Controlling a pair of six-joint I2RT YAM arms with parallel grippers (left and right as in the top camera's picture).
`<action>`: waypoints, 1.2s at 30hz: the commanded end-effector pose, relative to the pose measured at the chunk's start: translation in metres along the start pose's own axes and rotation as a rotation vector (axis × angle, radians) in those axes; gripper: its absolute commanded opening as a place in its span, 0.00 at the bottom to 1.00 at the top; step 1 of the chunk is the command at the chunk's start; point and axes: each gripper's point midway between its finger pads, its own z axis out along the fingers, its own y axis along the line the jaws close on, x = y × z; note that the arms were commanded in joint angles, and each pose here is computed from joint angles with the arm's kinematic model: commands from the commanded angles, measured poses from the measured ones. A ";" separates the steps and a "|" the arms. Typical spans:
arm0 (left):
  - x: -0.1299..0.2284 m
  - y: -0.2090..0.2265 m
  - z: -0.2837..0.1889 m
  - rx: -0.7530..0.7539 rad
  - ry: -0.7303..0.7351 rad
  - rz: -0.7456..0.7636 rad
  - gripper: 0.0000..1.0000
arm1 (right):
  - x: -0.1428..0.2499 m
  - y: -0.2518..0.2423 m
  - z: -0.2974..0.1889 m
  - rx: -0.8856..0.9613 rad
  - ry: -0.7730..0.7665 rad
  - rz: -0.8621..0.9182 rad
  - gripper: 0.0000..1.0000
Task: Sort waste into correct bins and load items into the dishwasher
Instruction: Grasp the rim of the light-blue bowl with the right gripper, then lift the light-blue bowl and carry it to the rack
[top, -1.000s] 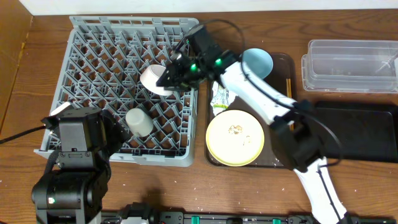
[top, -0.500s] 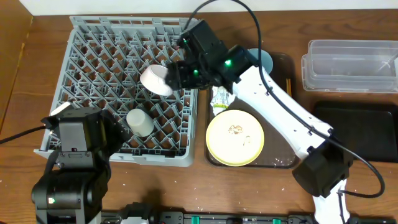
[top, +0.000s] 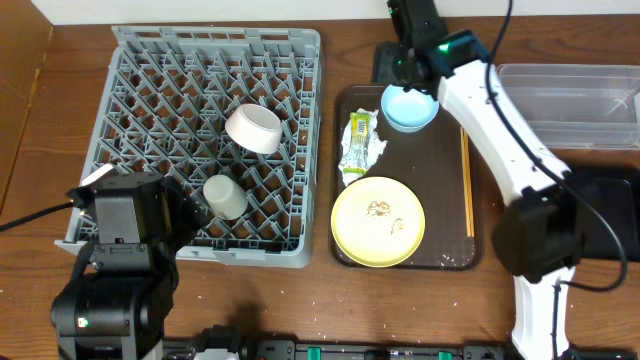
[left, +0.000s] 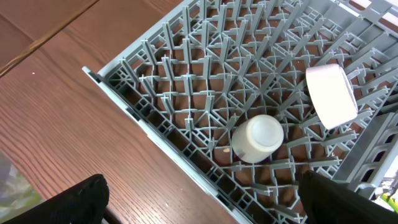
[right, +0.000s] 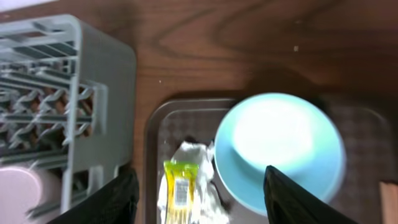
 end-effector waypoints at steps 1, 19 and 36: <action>-0.003 0.002 -0.002 -0.007 -0.010 -0.007 0.98 | 0.016 -0.006 0.038 0.040 0.034 -0.020 0.62; -0.003 0.002 -0.002 -0.007 -0.010 -0.007 0.98 | 0.053 -0.030 0.110 0.133 0.109 -0.036 0.17; -0.003 0.002 -0.002 -0.007 -0.010 -0.007 0.98 | -0.034 0.057 -0.044 -0.237 -0.112 -0.037 0.01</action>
